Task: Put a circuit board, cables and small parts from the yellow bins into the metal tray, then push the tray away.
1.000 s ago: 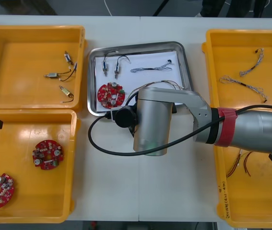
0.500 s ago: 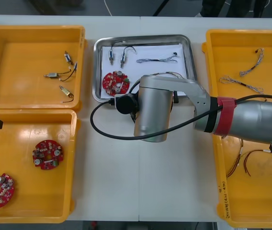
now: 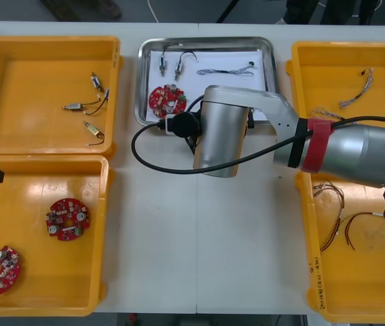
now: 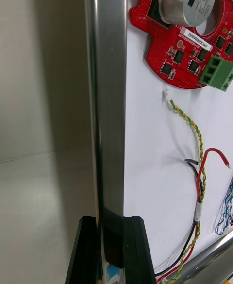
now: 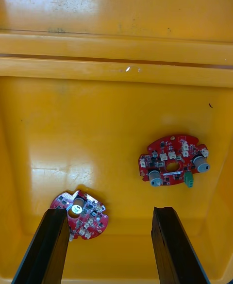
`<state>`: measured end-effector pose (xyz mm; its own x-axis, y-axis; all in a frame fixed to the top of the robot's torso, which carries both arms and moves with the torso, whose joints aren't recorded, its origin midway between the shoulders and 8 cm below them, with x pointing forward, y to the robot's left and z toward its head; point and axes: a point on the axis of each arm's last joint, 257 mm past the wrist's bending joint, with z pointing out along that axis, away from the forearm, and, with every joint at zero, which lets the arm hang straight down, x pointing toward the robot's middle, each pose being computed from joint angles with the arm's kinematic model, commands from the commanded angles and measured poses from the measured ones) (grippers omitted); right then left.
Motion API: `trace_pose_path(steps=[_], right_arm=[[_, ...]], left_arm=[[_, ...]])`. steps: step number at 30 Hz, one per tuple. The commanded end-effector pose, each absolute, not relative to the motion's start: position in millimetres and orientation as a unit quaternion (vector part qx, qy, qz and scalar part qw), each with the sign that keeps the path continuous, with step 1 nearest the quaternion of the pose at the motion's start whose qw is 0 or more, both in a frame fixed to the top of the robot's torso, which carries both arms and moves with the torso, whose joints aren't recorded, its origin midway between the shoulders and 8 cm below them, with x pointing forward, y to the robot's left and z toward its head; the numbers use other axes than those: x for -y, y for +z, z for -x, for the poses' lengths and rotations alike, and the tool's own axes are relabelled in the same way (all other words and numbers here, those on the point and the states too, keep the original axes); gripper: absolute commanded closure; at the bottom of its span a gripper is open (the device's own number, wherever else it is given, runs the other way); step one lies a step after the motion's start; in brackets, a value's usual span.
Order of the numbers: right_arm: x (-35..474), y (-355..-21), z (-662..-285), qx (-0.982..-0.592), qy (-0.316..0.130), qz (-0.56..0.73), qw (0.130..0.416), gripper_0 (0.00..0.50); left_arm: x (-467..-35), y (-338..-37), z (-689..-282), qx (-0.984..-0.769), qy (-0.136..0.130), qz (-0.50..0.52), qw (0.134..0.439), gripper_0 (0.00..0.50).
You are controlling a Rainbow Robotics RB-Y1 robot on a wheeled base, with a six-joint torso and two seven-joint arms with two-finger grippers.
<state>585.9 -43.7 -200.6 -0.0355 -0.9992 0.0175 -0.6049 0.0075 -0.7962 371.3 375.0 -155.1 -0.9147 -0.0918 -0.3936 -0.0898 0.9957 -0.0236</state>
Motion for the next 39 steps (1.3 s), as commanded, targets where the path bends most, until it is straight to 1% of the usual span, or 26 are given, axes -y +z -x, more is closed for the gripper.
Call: trace_pose_path(steps=[1,10,17,18,19,20,21,22,23,24,28,31,33,37,39], right_arm=[[13.9,-160.9,-604.4,-0.643,-0.317,0.605,0.347,0.5],[7.1,-156.6,-623.0,-0.641,-0.309,0.598,0.368,0.5],[4.7,-155.6,-625.7,-0.641,-0.304,0.597,0.375,0.5],[4.4,-154.7,-625.9,-0.64,-0.304,0.597,0.376,0.492],[4.7,-155.6,-625.7,-0.64,-0.304,0.597,0.375,0.476],[3.6,-153.8,-626.3,-0.638,-0.304,0.598,0.377,0.419],[4.0,-154.1,-626.5,-0.639,-0.303,0.598,0.377,0.324],[4.4,-154.2,-627.2,-0.639,-0.303,0.598,0.378,0.246],[4.2,-153.4,-627.9,-0.638,-0.303,0.598,0.379,0.097],[5.2,-153.5,-628.5,-0.639,-0.303,0.597,0.378,0.0],[4.9,-152.2,-627.8,-0.643,-0.298,0.596,0.377,0.0],[4.5,-152.5,-623.5,-0.655,-0.287,0.592,0.372,0.0],[5.1,-152.0,-616.1,-0.672,-0.275,0.584,0.362,0.0],[4.4,-153.4,-596.0,-0.694,-0.258,0.577,0.346,0.0],[2.7,-150.4,-585.5,-0.704,-0.246,0.57,0.344,0.0]], left_arm=[[-377.7,-150.0,-368.9,-0.977,0.009,0.009,0.212,0.0],[-377.7,-150.0,-368.9,-0.977,0.009,0.009,0.212,0.0],[-377.7,-150.0,-368.9,-0.977,0.009,0.009,0.212,0.0],[-377.7,-150.0,-368.9,-0.977,0.009,0.009,0.212,0.0],[-377.7,-150.0,-368.9,-0.977,0.009,0.009,0.212,0.0],[-377.7,-150.0,-368.9,-0.977,0.009,0.009,0.212,0.0],[-377.7,-150.0,-368.9,-0.977,0.009,0.009,0.212,0.0],[-377.7,-150.0,-368.9,-0.977,0.009,0.009,0.212,0.0],[-377.7,-150.0,-368.9,-0.977,0.009,0.009,0.212,0.0],[-377.7,-150.0,-368.9,-0.977,0.009,0.009,0.212,0.0],[-377.7,-150.0,-368.9,-0.977,0.009,0.009,0.212,0.0],[-377.7,-150.0,-368.9,-0.977,0.009,0.009,0.212,0.0],[-377.7,-150.0,-368.9,-0.977,0.009,0.009,0.212,0.0],[-377.7,-150.0,-368.9,-0.977,0.009,0.009,0.212,0.0],[-377.7,-150.0,-368.9,-0.977,0.009,0.009,0.212,0.0]])
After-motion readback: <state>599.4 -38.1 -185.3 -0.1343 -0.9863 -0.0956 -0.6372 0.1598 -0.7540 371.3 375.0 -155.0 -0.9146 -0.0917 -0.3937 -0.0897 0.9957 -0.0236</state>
